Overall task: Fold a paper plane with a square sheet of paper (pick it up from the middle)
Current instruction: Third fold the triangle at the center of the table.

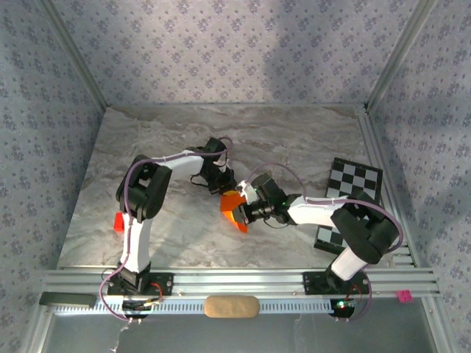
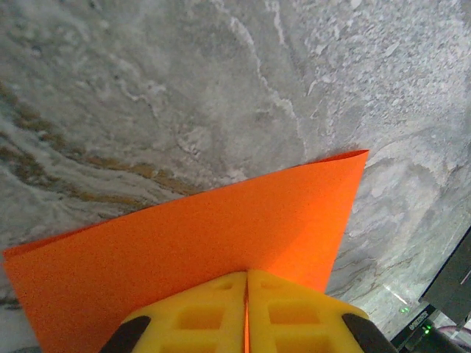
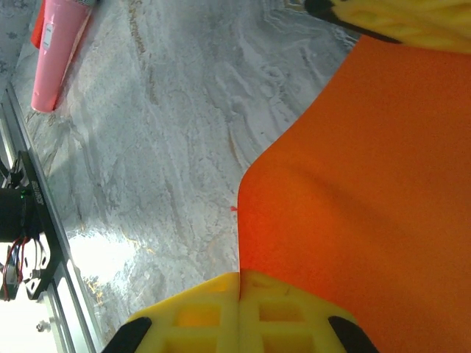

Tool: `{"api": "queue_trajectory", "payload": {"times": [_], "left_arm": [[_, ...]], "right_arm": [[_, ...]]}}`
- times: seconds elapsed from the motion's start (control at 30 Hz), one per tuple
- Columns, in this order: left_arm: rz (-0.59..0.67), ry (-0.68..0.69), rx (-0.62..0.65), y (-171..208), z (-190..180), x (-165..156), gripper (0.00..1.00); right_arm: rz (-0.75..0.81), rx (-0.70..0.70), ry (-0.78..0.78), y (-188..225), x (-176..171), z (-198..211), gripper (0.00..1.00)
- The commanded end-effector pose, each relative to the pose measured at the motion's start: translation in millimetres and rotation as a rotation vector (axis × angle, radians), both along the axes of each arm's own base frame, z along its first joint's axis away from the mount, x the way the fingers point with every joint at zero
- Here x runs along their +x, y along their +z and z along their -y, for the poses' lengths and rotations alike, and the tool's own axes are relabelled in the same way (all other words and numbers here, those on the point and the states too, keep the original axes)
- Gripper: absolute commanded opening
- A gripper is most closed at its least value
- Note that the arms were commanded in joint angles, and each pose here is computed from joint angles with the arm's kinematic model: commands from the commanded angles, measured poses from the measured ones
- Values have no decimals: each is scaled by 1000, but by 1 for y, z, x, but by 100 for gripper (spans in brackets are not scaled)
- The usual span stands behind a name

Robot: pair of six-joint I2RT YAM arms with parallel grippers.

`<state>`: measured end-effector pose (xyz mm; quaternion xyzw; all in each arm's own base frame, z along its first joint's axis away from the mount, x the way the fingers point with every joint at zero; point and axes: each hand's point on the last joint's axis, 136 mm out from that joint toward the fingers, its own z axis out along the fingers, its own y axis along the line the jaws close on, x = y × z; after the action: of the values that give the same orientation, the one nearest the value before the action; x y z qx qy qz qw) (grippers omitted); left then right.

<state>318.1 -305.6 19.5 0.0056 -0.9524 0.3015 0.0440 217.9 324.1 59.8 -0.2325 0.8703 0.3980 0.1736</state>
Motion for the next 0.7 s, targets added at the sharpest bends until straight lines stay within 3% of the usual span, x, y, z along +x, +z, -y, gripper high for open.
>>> {"api": "queue_trajectory", "payload": {"times": [0.0,0.67], "left_arm": [[-24,-8,70,-16,-13,-12,10],[-23,6,62,-15,-13,-12,10]], "right_arm": [[-46,-7,-13,-8,1,4,0],[-55,-116,-122,-26,25,28,0]]}}
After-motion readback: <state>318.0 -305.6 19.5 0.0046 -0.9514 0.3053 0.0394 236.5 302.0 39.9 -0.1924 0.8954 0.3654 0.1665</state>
